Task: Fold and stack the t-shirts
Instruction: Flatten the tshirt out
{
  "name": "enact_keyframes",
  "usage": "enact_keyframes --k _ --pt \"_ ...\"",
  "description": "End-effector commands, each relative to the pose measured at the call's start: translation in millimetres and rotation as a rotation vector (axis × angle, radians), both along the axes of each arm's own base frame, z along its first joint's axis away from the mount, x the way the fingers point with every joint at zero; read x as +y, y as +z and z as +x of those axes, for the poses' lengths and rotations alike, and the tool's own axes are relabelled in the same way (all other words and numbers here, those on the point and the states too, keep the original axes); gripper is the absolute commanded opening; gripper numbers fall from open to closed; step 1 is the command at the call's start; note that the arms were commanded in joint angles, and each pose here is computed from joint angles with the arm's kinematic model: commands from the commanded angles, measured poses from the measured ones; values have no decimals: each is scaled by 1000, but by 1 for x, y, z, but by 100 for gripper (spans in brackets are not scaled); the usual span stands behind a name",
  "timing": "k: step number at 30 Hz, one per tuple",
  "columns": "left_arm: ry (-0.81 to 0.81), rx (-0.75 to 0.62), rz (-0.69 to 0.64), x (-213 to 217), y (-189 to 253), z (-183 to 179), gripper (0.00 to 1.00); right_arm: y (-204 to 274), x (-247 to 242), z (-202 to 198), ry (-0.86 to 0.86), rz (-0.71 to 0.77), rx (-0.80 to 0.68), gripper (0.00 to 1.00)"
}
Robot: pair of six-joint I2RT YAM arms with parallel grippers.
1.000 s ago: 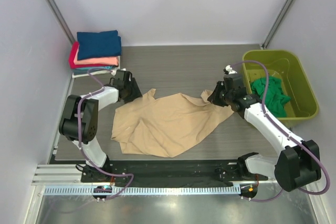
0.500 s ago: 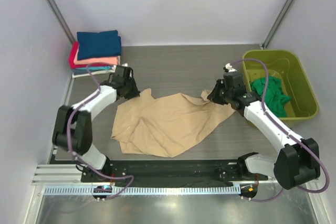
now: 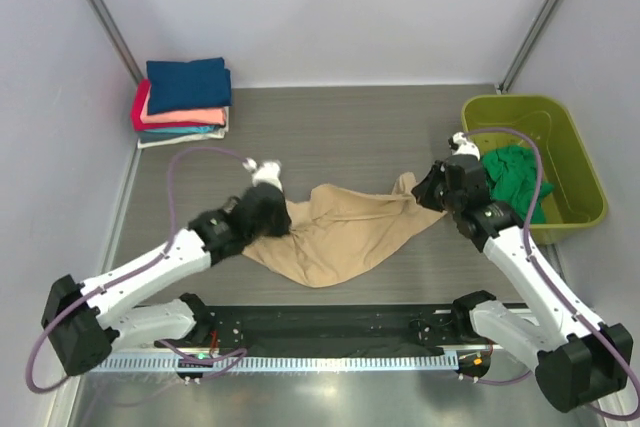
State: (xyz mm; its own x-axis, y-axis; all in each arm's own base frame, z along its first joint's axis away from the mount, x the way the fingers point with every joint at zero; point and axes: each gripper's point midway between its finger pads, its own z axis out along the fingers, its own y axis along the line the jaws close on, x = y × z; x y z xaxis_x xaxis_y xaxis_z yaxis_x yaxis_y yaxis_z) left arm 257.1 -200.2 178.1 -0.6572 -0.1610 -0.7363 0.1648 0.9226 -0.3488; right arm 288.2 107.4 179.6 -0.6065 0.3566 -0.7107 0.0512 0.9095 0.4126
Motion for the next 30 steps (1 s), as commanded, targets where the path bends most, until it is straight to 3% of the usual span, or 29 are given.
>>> enact_keyframes --k 1,3,4,7,10,15,20,30 --pt "33 46 158 -3 -46 -51 9 -28 -27 -15 -124 -56 49 1" --pt "29 39 215 -8 -58 -83 12 -36 -36 -22 -175 -68 60 1" --pt "30 53 270 -4 -65 -94 32 -43 -38 -25 -189 -65 76 1" --pt "43 45 347 1 -68 -104 62 -57 -40 -29 -205 -68 112 1" --pt "116 -32 399 13 -54 -89 73 -67 -36 -29 -192 -69 146 1" --pt "161 -35 227 21 -32 -47 72 -65 -33 -28 -169 -63 141 1" --pt "199 19 106 36 -48 -7 68 -61 -30 -25 -158 -59 134 1" --pt "105 109 -16 11 -78 -10 64 -64 -32 -25 -156 -79 145 1"
